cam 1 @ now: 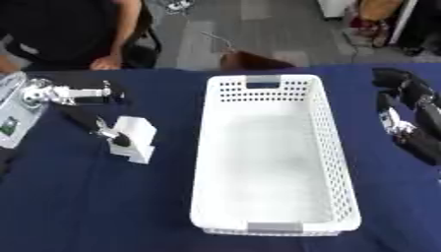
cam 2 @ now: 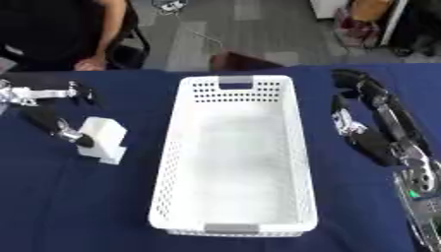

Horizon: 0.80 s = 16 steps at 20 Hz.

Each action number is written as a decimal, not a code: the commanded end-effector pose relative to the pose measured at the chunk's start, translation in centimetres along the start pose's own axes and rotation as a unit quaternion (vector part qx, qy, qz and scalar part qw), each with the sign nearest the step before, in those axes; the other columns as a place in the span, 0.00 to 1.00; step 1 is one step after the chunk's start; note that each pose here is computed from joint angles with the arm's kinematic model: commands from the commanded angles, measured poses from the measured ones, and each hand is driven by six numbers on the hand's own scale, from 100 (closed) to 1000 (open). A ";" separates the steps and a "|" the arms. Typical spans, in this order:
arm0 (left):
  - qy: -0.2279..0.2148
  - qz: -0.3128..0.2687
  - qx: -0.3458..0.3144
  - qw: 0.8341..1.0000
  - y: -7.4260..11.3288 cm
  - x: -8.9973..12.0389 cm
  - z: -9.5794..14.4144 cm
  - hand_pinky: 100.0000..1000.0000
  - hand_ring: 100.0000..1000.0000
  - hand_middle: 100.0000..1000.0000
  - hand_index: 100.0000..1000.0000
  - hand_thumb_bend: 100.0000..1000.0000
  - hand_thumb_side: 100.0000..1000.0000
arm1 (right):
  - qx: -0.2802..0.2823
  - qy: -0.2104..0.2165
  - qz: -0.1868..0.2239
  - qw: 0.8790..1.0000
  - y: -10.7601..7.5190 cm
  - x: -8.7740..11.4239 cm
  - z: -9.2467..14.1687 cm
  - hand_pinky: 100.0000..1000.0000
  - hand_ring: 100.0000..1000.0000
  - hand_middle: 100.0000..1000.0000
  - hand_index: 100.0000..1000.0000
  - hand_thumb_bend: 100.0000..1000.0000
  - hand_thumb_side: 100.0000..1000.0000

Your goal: Pick up objects on the table and place them in the box.

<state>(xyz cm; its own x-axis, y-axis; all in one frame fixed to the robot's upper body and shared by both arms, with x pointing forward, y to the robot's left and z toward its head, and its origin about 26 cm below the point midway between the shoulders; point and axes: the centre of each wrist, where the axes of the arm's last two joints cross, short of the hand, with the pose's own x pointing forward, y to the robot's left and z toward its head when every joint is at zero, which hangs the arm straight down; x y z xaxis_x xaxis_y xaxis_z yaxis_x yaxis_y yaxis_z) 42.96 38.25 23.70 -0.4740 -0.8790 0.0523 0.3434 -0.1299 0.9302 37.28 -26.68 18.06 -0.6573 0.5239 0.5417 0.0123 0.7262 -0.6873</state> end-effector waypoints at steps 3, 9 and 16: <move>-0.007 -0.021 -0.010 1.000 1.1 -0.1 0.5 0.77 0.83 0.84 0.89 0.93 0.65 | -0.003 -0.011 0.011 1.000 -1.0 0.4 -0.4 0.80 0.84 0.88 0.88 0.00 0.63; -0.007 -0.024 -0.013 1.000 1.0 0.0 0.3 0.77 0.84 0.84 0.89 0.93 0.65 | -0.002 -0.012 0.011 1.000 -1.0 0.5 -0.4 0.80 0.84 0.88 0.88 0.00 0.63; -0.007 -0.038 -0.020 0.999 0.7 0.3 -0.1 0.78 0.84 0.84 0.89 0.93 0.64 | -0.002 -0.013 0.011 1.000 -1.0 0.5 -0.5 0.80 0.84 0.88 0.88 0.00 0.64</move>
<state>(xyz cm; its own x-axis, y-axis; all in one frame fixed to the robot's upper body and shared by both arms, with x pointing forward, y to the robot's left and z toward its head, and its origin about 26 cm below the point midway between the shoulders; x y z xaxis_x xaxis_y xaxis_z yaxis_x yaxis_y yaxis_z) 43.25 37.61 22.88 -0.4807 -0.8762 0.0349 0.3534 -0.1572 0.9222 37.28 -26.67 18.07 -0.6593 0.5204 0.5428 0.0095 0.7276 -0.6860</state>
